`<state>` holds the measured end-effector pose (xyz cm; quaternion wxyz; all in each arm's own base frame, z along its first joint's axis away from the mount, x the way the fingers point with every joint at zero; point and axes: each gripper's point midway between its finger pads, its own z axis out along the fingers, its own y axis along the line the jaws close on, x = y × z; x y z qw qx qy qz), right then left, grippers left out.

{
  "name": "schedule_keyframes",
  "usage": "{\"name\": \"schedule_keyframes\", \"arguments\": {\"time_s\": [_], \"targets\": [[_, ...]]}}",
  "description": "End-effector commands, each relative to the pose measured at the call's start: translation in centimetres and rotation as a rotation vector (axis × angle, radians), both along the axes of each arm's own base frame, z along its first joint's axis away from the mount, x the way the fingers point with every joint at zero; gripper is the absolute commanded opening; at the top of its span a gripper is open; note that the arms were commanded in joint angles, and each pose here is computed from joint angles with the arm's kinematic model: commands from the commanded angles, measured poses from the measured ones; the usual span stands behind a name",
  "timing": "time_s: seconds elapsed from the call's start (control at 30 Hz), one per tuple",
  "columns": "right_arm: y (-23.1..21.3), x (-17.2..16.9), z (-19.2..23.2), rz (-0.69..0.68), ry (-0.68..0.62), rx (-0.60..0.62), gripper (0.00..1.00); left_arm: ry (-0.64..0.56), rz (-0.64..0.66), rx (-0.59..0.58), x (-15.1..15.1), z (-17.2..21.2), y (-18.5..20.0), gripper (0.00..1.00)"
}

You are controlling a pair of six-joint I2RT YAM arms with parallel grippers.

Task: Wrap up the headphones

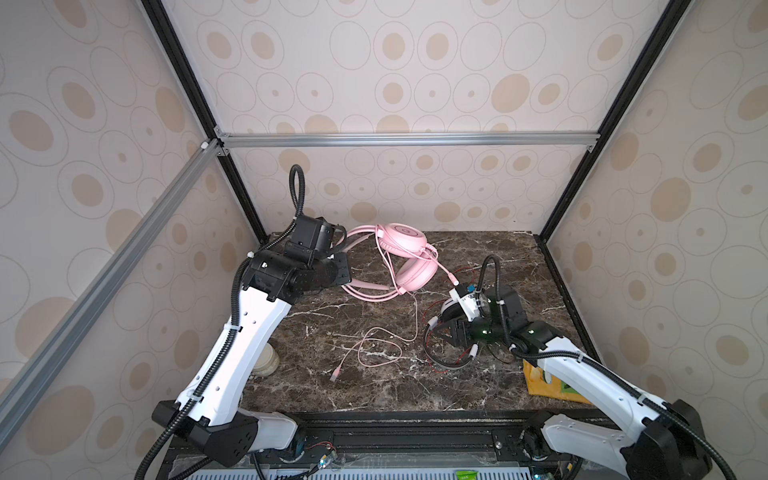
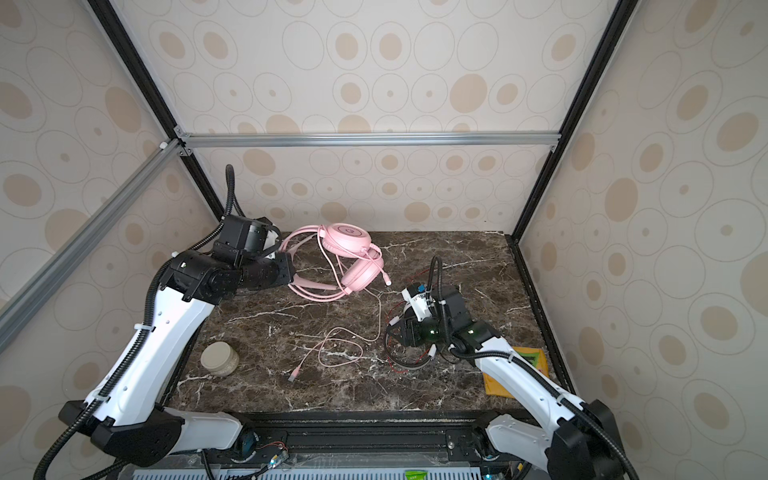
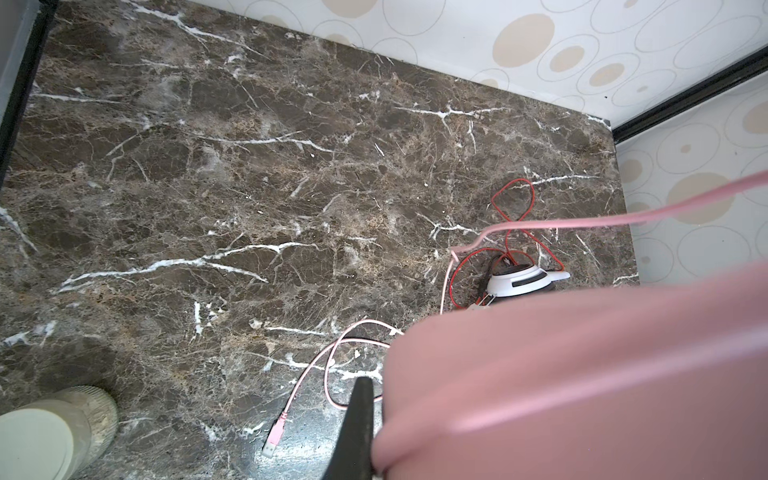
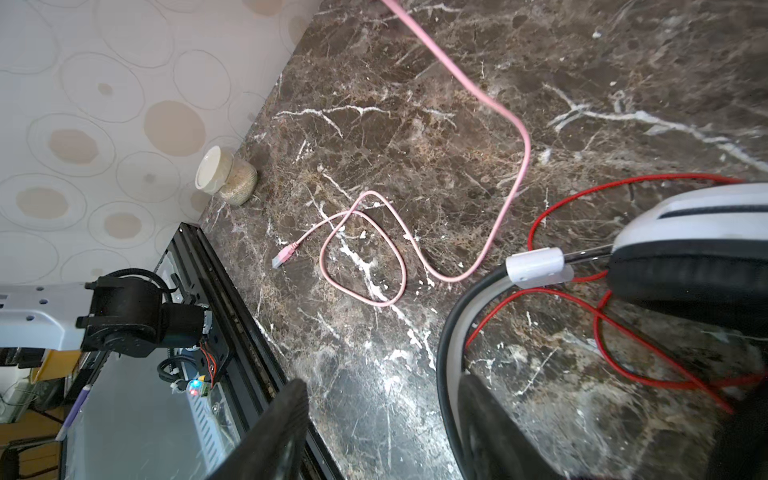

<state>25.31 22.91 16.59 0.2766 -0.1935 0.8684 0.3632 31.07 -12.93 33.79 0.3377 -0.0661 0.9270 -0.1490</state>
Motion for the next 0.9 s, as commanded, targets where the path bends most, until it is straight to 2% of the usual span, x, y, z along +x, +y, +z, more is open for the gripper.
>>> {"name": "schedule_keyframes", "arguments": {"time_s": [0.0, 0.43, 0.63, 0.87], "targets": [[1.2, 2.5, 0.3, -0.014, -0.020, -0.007, 0.60, -0.092, -0.006, -0.078, 0.4, 3.4, -0.4, 0.00], [7.4, 11.2, -3.7, 0.056, 0.045, 0.007, 0.57, -0.099, 0.000, -0.100, 0.3, 3.8, -0.3, 0.00], [8.3, 13.5, -5.3, 0.061, 0.024, -0.022, 0.57, -0.095, -0.007, -0.110, 0.2, 3.8, -0.4, 0.00], [8.6, 14.5, -7.3, 0.060, 0.033, -0.059, 0.56, -0.093, -0.009, -0.113, 0.2, 3.7, -0.5, 0.00]]}}
